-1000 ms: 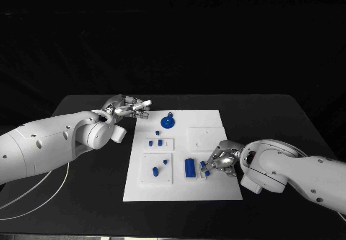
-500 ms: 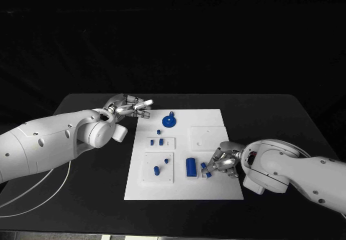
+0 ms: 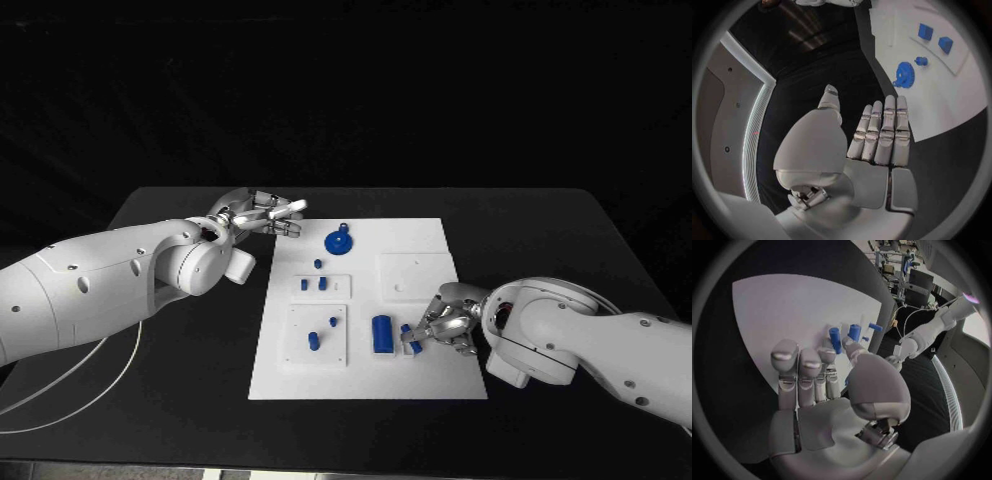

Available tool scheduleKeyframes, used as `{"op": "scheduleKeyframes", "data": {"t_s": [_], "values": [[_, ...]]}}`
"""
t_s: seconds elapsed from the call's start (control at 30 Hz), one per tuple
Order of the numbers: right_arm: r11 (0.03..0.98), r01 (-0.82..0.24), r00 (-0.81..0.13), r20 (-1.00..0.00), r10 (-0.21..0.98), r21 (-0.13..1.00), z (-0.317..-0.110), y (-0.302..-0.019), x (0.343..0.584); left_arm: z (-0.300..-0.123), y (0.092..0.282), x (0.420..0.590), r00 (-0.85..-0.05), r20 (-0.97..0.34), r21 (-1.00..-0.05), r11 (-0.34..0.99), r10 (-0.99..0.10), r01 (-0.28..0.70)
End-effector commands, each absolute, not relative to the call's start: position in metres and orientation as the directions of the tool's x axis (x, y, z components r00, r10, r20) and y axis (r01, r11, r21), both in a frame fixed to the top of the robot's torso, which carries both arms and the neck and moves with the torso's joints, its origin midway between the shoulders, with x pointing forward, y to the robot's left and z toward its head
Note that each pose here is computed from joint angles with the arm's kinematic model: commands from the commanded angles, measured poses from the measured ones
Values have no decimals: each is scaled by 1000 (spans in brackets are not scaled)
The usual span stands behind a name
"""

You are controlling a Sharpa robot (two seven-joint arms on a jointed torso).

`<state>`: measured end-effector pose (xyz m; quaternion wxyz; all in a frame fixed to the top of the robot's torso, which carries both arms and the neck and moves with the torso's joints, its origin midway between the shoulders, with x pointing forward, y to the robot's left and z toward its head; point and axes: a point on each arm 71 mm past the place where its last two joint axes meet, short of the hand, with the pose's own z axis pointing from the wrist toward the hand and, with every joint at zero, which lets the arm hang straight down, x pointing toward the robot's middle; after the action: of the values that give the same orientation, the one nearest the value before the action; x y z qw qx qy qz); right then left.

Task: Assemble the parts on the task board

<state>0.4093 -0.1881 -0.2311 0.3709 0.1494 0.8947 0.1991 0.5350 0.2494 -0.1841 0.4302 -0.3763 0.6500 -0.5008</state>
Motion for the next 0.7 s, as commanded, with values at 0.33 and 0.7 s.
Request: {"op": "scheduleKeyframes", "data": {"t_s": [0.33,0.7], "values": [[890,111,-735,-567,372,441,-240,-186,402,-184,248,535,-359,-183,-975,217,-915,-55],[892,102,-748,-557,361,441,-239,-190,399,-184,249,535,-356,-185,-974,219,-916,-57]]}}
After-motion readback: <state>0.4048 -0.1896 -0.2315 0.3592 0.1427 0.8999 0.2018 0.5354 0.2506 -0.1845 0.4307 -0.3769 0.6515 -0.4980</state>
